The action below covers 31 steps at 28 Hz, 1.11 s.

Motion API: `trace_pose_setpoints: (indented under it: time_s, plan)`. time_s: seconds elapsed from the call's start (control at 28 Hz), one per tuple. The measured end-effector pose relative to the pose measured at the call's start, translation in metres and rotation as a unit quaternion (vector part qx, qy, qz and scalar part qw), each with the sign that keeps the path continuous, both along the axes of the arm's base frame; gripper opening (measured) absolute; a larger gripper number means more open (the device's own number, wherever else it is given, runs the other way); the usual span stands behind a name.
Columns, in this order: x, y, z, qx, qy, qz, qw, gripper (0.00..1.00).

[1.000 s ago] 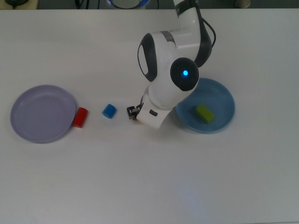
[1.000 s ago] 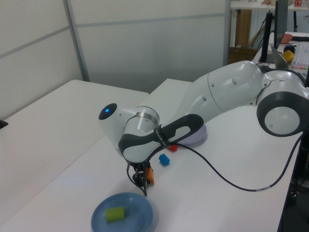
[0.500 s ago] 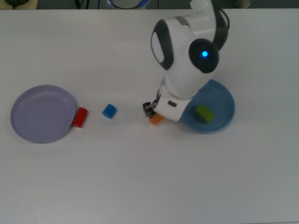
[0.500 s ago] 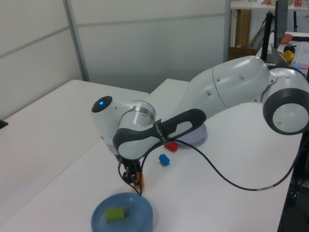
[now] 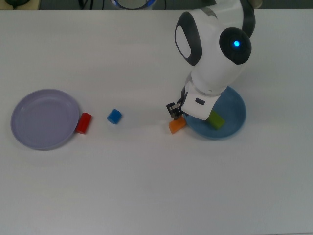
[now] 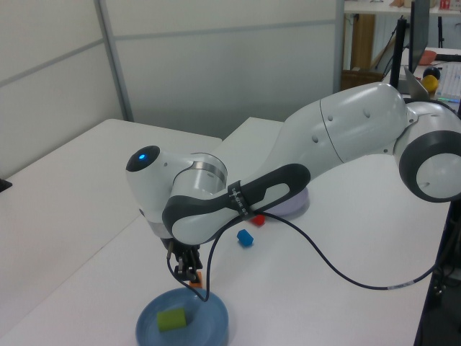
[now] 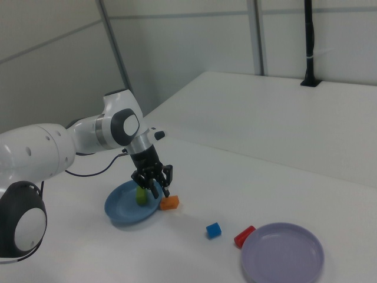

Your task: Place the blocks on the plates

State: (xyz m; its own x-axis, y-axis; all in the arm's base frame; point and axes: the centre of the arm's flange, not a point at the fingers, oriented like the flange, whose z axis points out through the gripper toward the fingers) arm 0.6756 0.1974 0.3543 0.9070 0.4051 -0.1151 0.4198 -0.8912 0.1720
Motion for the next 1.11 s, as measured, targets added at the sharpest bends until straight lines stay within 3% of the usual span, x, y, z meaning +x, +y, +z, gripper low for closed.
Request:
trace_pose_setpoints:
  time_s: [0.11, 0.39, 0.54, 0.68, 1.11]
  plan:
    - [0.000, -0.002, -0.003, -0.001, 0.002, -0.001, 1.0000, 0.40]
    - [0.002, -0.009, -0.014, -0.004, 0.008, -0.006, 0.9999, 0.71]
    - [0.011, -0.008, -0.014, 0.009, -0.022, -0.001, 0.9997, 0.89]
    - [0.016, -0.013, -0.016, 0.011, -0.035, -0.002, 0.9993, 1.00]
    - [0.019, -0.024, -0.035, -0.003, -0.027, -0.002, 0.9996, 1.00]
